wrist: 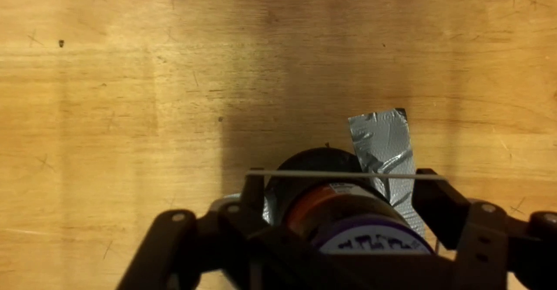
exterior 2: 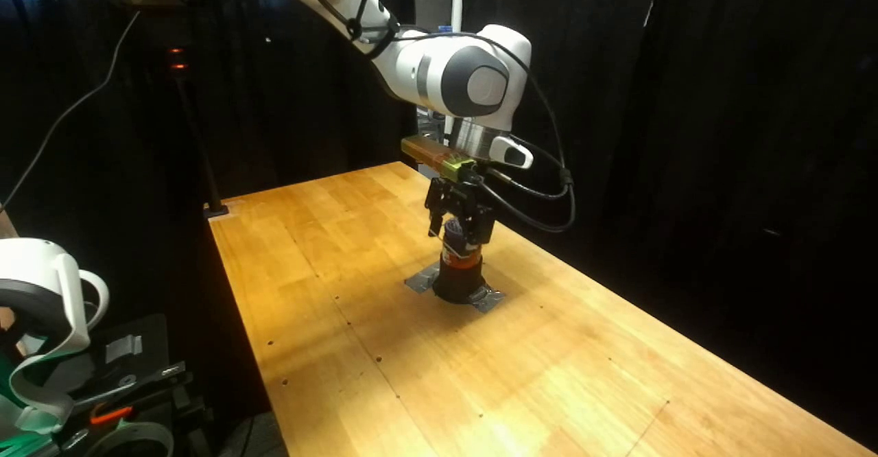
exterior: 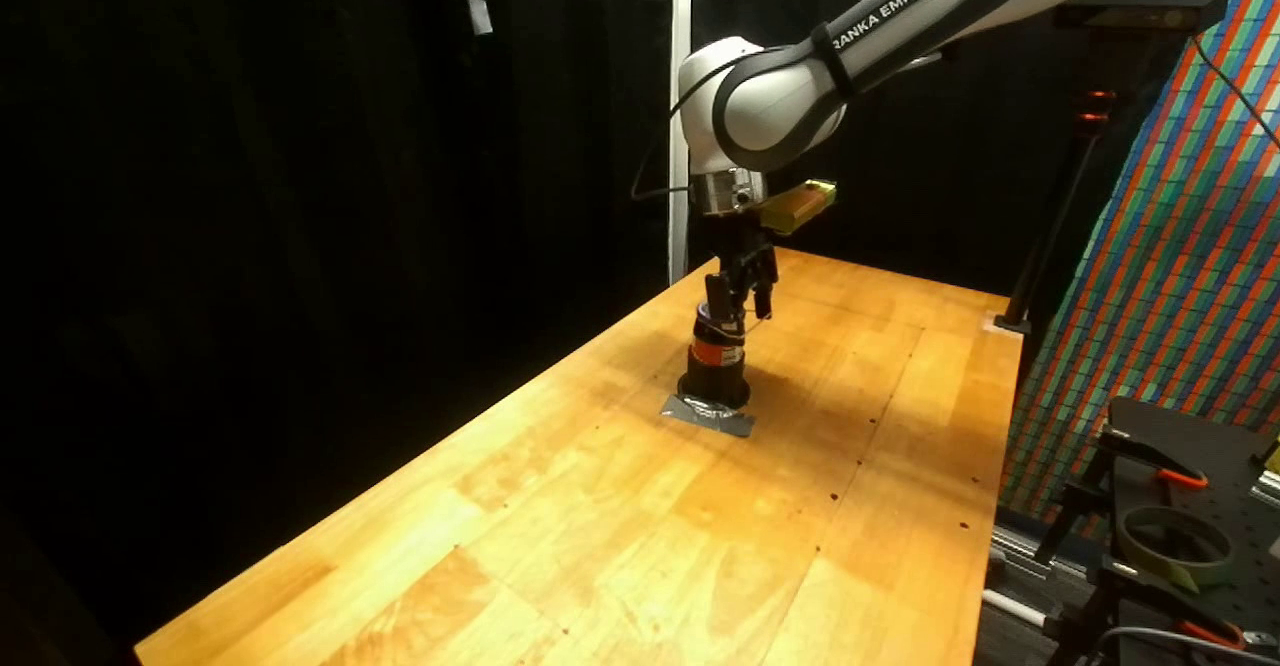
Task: Put the rubber band around the brown cup
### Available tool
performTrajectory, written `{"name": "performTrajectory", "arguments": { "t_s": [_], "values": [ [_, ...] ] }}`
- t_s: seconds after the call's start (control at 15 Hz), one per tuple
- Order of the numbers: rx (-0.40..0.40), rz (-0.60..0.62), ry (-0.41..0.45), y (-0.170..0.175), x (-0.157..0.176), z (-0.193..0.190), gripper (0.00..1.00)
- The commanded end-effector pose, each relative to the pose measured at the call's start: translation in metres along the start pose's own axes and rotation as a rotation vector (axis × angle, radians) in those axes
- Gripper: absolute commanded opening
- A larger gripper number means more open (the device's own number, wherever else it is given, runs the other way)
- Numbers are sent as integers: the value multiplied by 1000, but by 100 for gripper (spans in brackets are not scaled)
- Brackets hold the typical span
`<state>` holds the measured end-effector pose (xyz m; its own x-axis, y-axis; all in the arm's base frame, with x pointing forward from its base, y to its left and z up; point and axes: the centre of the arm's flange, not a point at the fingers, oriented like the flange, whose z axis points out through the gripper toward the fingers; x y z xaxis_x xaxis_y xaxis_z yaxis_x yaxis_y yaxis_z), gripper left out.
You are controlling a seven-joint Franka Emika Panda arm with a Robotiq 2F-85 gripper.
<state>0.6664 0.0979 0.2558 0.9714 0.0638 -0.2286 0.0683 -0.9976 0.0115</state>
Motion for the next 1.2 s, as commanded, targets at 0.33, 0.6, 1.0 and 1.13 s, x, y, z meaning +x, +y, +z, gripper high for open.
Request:
{"name": "performTrajectory", "arguments": {
  "t_s": [0.33, 0.6, 1.0, 1.13],
  "values": [
    [26, 5, 167, 7, -50, 1, 20],
    [44, -21, 357, 13, -80, -14, 4],
    [47, -167, 622, 22, -123, -13, 7],
    [67, -237, 689, 25, -129, -5, 7]
  ]
}}
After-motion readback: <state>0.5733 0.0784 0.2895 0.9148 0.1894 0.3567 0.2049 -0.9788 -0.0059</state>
